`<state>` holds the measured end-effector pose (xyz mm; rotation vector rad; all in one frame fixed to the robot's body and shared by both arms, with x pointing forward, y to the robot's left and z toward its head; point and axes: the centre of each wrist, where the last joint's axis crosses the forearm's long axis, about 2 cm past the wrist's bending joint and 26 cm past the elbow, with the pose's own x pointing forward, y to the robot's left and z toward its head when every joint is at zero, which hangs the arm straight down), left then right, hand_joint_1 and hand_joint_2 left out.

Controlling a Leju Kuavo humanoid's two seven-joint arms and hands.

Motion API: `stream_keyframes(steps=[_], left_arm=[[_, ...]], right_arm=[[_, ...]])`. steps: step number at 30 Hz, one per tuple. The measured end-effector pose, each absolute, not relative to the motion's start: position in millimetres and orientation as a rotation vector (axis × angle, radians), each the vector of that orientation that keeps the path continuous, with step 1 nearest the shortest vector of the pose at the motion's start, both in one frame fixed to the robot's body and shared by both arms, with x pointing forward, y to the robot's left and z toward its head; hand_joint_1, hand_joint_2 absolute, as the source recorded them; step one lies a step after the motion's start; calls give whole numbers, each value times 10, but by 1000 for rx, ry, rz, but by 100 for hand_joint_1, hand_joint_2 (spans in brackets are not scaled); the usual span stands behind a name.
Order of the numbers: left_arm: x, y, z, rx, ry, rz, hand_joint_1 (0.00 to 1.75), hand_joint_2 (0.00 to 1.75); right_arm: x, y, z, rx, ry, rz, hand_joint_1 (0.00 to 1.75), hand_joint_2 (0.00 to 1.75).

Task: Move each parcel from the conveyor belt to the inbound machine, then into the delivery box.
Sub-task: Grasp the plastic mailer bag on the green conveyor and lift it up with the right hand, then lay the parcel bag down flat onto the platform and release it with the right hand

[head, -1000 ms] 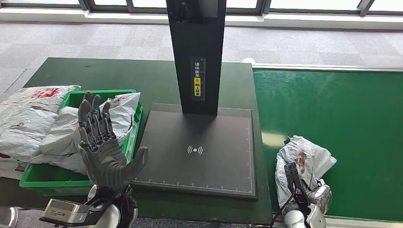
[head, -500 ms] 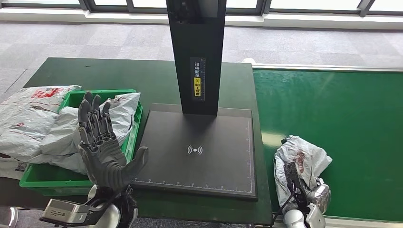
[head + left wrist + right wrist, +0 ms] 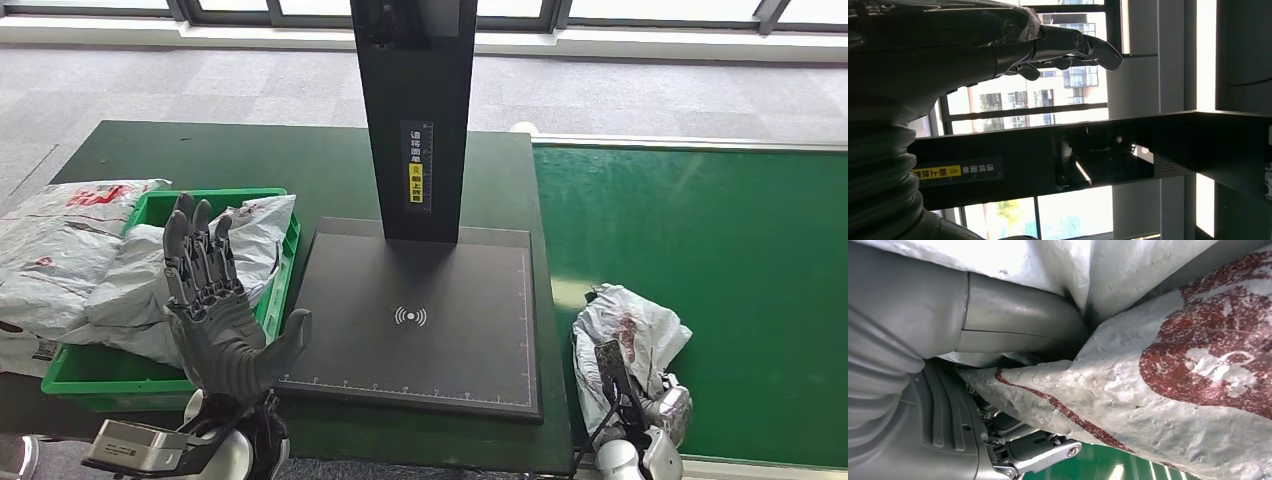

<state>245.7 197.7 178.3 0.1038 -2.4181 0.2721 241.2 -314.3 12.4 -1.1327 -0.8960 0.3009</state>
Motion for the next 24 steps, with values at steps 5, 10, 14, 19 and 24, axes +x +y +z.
stream_keyframes(steps=[5,10,14,19,24], left_arm=[[2442,1975,1768,104,-2413,270,0,175],[2454,1968,1761,104,-2410,259,0,175],[2458,1964,1750,101,-2405,256,0,175],[2458,1964,1749,100,-2405,255,0,175],[2457,1964,1749,101,-2405,253,0,175]], right_arm=[[2395,-3128,120,-1136,-934,274,175,175],[2355,-3080,843,-1436,-1442,225,175,175],[2468,-2893,1478,-1539,-1647,159,175,175],[2411,-2878,1767,-1577,-1776,96,175,175],[2370,-2892,1859,-1591,-1823,71,175,175]])
